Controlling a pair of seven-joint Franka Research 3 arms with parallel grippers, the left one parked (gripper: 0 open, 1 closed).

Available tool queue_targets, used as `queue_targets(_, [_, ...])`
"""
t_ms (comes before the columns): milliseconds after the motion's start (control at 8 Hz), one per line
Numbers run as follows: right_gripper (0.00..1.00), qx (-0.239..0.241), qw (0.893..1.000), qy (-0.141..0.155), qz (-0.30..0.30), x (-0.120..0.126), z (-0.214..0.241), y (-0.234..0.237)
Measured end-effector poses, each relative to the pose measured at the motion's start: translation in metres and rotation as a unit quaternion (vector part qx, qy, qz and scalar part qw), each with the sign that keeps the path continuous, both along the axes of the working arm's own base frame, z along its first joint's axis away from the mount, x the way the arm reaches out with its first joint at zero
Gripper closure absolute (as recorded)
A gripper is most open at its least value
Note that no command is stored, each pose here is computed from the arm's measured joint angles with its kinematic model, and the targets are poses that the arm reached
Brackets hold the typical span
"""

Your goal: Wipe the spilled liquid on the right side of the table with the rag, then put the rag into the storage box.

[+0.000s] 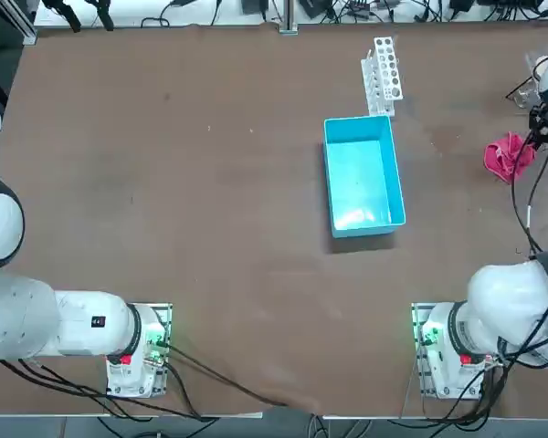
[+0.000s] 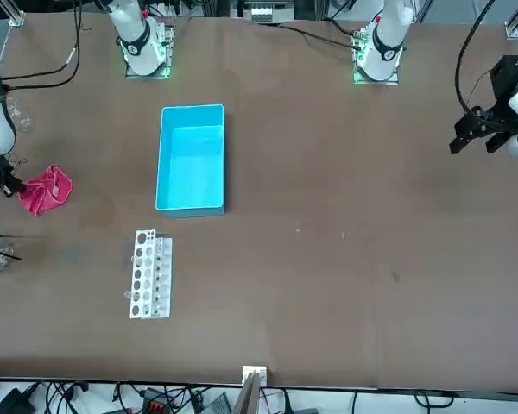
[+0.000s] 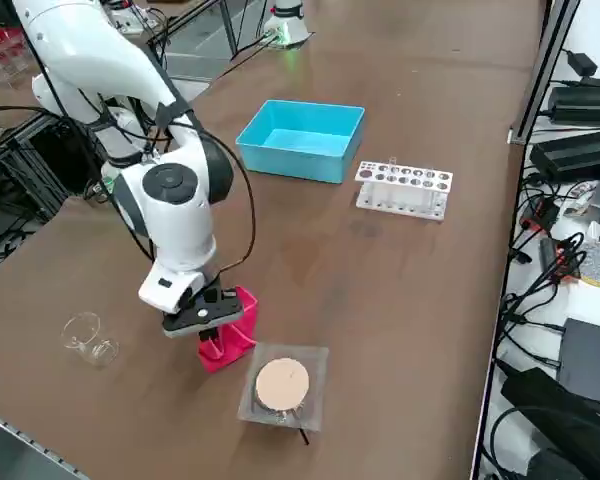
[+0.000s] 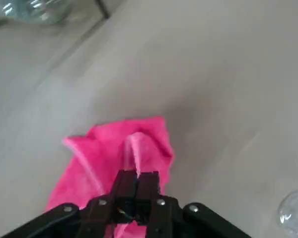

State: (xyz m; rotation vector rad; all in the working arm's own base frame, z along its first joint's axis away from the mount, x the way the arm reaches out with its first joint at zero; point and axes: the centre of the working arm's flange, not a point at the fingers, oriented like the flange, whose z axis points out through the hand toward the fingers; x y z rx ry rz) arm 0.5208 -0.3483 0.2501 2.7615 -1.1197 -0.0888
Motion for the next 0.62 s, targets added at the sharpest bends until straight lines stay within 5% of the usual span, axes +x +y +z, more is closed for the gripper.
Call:
queue_targets(250, [0.98, 0.031, 0.999, 0.022, 0.040, 0.021, 0.018, 0.052])
queue_targets(625, [0.98, 0.082, 0.994, 0.006, 0.078, 0.064, 0.028, 0.160])
